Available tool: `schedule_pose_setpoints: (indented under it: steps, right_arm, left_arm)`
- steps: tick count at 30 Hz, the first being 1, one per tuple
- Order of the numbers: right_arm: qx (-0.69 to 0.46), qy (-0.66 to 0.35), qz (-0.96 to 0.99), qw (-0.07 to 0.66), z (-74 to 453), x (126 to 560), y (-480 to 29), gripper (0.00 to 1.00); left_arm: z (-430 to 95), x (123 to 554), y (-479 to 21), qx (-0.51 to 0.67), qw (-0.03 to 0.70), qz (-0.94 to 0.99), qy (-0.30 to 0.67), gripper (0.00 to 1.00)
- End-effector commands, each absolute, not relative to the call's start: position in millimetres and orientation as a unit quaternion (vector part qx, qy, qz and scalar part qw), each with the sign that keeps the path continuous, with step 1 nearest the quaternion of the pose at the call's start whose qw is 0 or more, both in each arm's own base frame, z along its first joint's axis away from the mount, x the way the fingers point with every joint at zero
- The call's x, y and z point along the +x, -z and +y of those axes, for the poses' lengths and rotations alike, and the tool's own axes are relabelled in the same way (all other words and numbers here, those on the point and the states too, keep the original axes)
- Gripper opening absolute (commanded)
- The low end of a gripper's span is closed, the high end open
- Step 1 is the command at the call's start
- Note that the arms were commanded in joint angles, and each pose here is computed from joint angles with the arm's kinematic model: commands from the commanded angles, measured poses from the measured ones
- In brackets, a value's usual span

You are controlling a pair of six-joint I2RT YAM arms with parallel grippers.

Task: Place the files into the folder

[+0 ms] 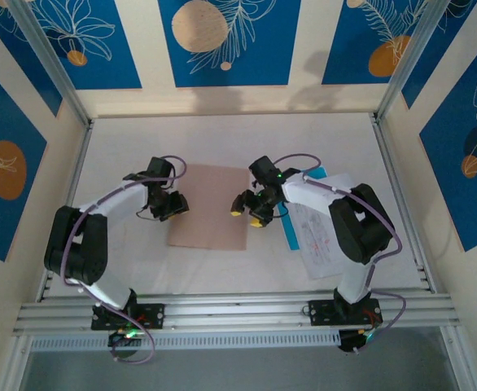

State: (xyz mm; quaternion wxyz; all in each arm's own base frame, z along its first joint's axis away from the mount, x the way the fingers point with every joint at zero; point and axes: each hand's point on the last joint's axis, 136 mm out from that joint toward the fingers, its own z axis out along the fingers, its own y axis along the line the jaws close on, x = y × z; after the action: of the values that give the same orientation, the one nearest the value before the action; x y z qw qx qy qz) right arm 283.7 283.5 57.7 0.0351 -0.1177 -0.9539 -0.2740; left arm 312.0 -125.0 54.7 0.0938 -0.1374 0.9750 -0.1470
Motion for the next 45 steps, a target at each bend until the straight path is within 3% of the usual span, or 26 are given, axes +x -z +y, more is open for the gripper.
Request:
schedule_pose_setpoints:
  steps: [1, 21, 30, 45]
  right_arm:
    - [-0.118, 0.281, -0.951, 0.049, 293.6, 286.6, -57.1, 0.65]
    - [-0.103, 0.217, -0.968, 0.068, 295.7, 283.0, -26.6, 0.6]
    - [-0.084, 0.223, -0.97, 0.047, 293.3, 279.4, -44.2, 0.6]
    - [-0.084, 0.19, -0.975, 0.078, 293.6, 270.3, -15.7, 0.6]
  left_arm:
    - [-124.4, 304.0, -70.1, -0.139, 0.098, 0.973, 0.159, 0.45]
    - [-159.1, 215.9, -70.7, -0.333, 0.061, 0.894, 0.292, 0.59]
    - [-160.0, 209.1, -49.8, -0.404, 0.074, 0.851, 0.328, 0.61]
    - [-162.4, 217.3, -37.7, -0.445, 0.096, 0.811, 0.368, 0.57]
